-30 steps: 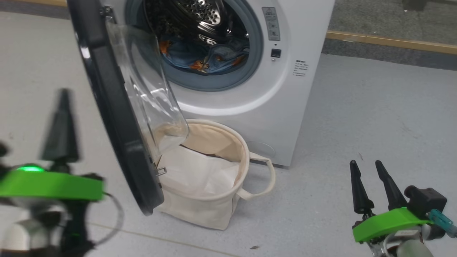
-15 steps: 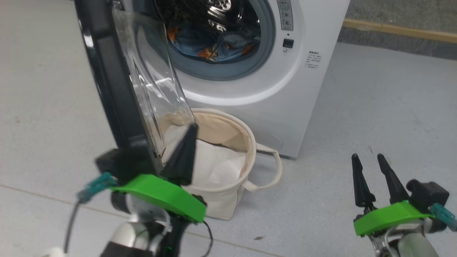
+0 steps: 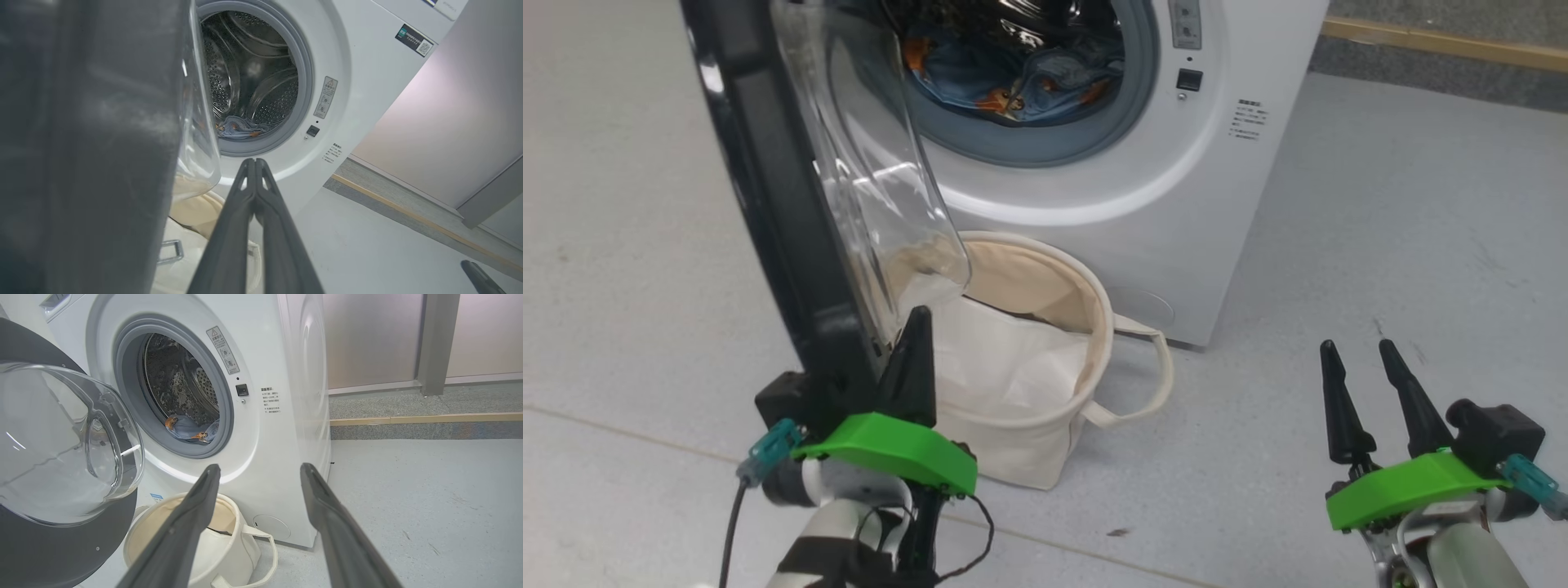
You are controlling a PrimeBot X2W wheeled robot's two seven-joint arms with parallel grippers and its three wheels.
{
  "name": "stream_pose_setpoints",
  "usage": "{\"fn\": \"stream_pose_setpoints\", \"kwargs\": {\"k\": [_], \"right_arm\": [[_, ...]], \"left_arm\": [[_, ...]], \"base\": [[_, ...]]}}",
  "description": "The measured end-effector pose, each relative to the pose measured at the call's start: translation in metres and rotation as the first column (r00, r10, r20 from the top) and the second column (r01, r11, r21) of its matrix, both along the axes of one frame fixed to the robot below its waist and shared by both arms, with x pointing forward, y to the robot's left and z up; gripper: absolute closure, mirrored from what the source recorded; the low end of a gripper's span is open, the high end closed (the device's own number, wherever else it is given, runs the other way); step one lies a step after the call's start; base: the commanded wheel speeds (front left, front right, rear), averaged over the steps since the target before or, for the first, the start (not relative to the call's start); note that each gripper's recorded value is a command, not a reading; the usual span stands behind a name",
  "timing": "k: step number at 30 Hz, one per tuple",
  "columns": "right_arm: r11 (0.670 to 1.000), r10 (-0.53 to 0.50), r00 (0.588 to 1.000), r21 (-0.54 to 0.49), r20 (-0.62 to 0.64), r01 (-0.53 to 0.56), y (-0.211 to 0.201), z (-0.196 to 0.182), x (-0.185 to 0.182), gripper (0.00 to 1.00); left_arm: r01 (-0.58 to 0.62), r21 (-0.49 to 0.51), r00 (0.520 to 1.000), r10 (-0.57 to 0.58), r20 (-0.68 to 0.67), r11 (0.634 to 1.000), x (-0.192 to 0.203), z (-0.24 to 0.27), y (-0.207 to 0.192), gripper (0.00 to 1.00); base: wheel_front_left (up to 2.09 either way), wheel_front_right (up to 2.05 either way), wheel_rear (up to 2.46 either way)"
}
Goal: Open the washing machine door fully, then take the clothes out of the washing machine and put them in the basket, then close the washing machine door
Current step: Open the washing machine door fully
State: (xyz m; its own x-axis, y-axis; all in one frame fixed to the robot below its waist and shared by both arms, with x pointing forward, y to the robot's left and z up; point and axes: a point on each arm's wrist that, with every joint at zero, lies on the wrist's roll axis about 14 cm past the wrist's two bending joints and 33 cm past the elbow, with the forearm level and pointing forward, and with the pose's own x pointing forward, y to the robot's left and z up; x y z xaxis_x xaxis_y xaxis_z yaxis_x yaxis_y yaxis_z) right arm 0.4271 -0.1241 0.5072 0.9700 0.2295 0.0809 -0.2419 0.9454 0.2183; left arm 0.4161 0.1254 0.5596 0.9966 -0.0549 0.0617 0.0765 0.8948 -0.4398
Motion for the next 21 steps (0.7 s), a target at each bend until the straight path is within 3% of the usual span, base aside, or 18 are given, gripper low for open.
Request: {"fn": "stream_pose_setpoints", "kwargs": {"k": [13,21], "right_arm": [[0.989,0.146,0.989,0.025,0.033,-0.147,0.056,0.012,0.004,0.00],[0.963,0.267,0.962,0.036,0.049,-0.269,0.104,0.017,0.006,0.00]], "left_arm": [[-0.219,0.006,0.976,0.219,0.004,0.976,-0.015,-0.005,0.060,1.00],[-0.397,0.019,0.918,0.397,0.004,0.918,-0.038,-0.004,0.130,1.00]], "base": [[0.00,0.00,0.00],[0.00,0.00,0.00]]}}
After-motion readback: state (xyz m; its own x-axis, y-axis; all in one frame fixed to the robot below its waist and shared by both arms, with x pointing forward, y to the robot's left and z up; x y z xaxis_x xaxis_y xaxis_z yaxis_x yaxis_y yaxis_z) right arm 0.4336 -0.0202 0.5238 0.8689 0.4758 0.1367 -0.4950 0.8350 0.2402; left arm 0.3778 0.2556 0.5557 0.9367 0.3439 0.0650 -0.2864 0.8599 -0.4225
